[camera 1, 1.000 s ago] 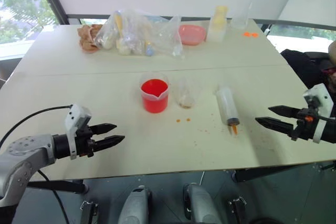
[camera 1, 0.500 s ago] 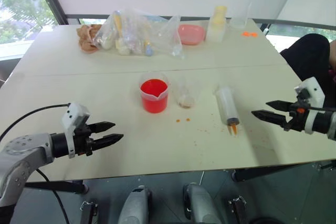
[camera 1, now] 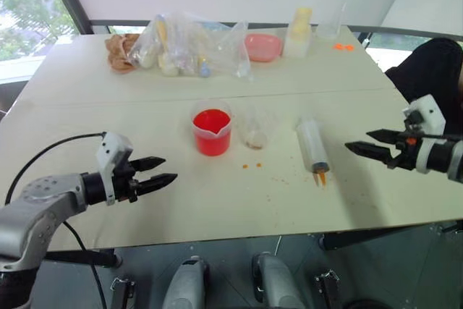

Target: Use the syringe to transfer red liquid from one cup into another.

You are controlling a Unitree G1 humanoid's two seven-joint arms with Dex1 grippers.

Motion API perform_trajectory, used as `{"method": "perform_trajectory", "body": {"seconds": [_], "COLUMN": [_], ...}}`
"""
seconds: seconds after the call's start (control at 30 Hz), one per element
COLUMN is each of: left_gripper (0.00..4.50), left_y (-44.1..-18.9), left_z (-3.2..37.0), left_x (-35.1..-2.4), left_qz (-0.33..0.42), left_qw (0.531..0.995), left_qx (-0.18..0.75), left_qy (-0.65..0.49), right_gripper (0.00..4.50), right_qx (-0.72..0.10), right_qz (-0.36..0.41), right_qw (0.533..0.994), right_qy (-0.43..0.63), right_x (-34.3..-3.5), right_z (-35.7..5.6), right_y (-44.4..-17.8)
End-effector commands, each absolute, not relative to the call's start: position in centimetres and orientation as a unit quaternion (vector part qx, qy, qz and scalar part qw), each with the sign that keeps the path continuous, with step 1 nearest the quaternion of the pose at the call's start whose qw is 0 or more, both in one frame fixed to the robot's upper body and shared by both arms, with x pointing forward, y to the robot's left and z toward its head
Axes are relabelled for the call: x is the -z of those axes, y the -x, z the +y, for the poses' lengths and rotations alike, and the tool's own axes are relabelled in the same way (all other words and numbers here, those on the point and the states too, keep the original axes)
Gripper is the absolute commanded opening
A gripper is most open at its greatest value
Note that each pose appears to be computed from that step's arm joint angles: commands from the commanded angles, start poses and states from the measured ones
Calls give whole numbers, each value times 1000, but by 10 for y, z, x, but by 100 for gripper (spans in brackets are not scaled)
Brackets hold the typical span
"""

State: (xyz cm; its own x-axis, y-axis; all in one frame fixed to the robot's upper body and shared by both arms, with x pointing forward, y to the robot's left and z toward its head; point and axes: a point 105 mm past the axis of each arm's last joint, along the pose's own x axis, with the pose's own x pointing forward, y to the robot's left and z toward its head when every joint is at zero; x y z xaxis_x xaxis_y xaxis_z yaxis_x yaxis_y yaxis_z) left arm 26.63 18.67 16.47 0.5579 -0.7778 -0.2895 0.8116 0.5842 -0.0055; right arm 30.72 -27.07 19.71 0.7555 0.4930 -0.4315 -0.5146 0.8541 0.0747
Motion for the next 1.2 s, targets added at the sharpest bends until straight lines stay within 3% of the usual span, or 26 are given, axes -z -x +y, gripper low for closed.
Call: {"method": "perform_trajectory", "body": {"seconds": [0.03, 0.13, 0.33, 0.47, 0.77, 0.87, 1.0, 1.13, 1.2], "left_gripper": [302, 302, 302, 302, 302, 302, 302, 302, 302], "left_y": [-264, -254, -260, -258, -244, -243, -245, -251, -258], "left_z": [178, 171, 161, 151, 139, 141, 143, 148, 158], "left_x": [-201, -228, -243, -242, -232, -232, -227, -225, -223], "left_qz": [101, 102, 87, 69, 52, 49, 48, 49, 49], "left_qw": [853, 806, 777, 775, 795, 803, 810, 823, 838], "left_qx": [503, 569, 595, 600, 580, 572, 562, 547, 526], "left_qy": [-96, -125, -188, -184, -169, -160, -158, -149, -138], "right_gripper": [442, 442, 442, 442, 442, 357, 157, 140, 140], "right_qx": [-275, -267, -258, -220, -178, -186, -188, -183, -190], "right_qz": [250, 301, 377, 412, 502, 517, 522, 520, 472], "right_qw": [928, 915, 890, 882, 846, 835, 832, 834, 861], "right_qy": [23, 8, -14, -65, 24, 31, 15, -12, -26], "right_x": [-211, -213, -201, -190, -136, -125, -123, -124, -145], "right_z": [-262, -251, -231, -223, -224, -222, -217, -213, -208], "right_y": [-313, -329, -355, -375, -384, -382, -381, -381, -392]}}
